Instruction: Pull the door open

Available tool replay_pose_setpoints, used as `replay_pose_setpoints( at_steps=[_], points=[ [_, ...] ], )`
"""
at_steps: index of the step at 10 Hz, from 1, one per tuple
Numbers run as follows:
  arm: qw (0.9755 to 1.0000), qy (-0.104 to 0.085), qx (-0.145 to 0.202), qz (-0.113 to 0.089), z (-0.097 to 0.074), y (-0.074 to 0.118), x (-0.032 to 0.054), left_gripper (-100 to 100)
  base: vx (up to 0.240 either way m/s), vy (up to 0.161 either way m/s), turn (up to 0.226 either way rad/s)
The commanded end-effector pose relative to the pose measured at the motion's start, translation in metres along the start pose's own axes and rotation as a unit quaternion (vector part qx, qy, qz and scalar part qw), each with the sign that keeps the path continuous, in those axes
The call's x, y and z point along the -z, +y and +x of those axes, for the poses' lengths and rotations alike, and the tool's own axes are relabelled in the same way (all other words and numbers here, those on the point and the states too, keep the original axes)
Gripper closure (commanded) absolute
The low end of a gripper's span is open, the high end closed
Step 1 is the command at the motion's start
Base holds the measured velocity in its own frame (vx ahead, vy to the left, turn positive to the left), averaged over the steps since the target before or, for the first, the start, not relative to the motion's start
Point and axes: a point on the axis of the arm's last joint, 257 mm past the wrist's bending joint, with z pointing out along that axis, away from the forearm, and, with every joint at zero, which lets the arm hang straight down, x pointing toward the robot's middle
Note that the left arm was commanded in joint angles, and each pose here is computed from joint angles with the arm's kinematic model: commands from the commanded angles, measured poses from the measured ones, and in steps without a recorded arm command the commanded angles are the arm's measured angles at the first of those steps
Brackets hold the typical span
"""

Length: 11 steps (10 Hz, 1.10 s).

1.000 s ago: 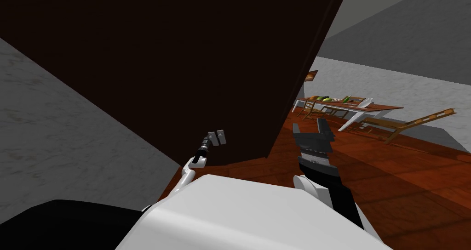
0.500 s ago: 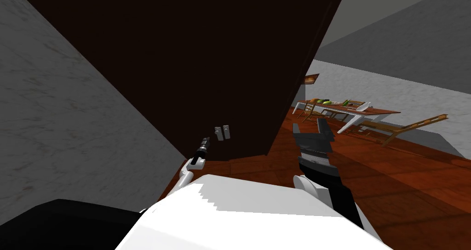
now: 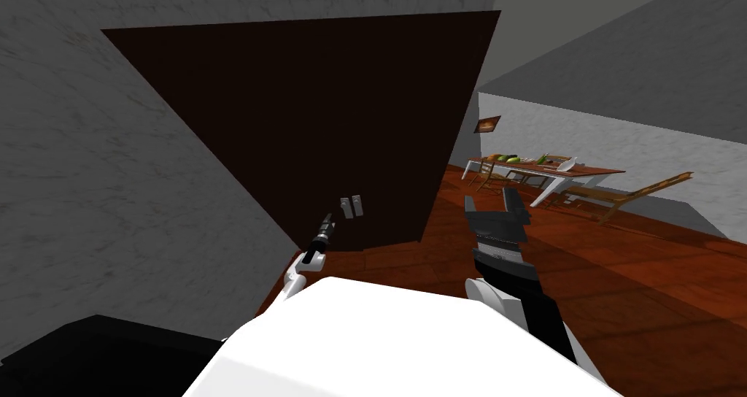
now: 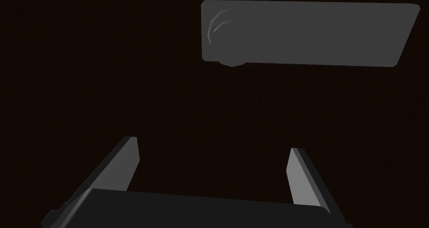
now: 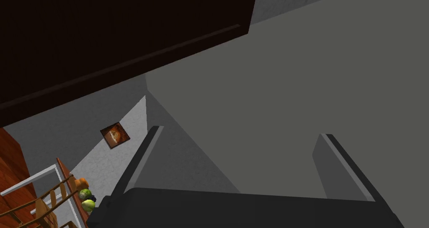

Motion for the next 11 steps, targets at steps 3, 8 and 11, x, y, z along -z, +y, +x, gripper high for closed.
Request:
replay_pose_setpoints(
  at_steps=[3,8,11],
  points=[
    [0.9993,-0.031,-0.013,-0.016,-0.038,0.013,0.0068,-100,0.061,0.123,0.101],
    [0.9999,-0.013,-0.004,0.001,-0.008,0.001,-0.0093,-100,0.200,-0.007,-0.087],
    [1.0000,-0.008,-0.002,0.005,-0.003,-0.002,-0.0111,100,0.110,-0.092,-0.068]
  ],
)
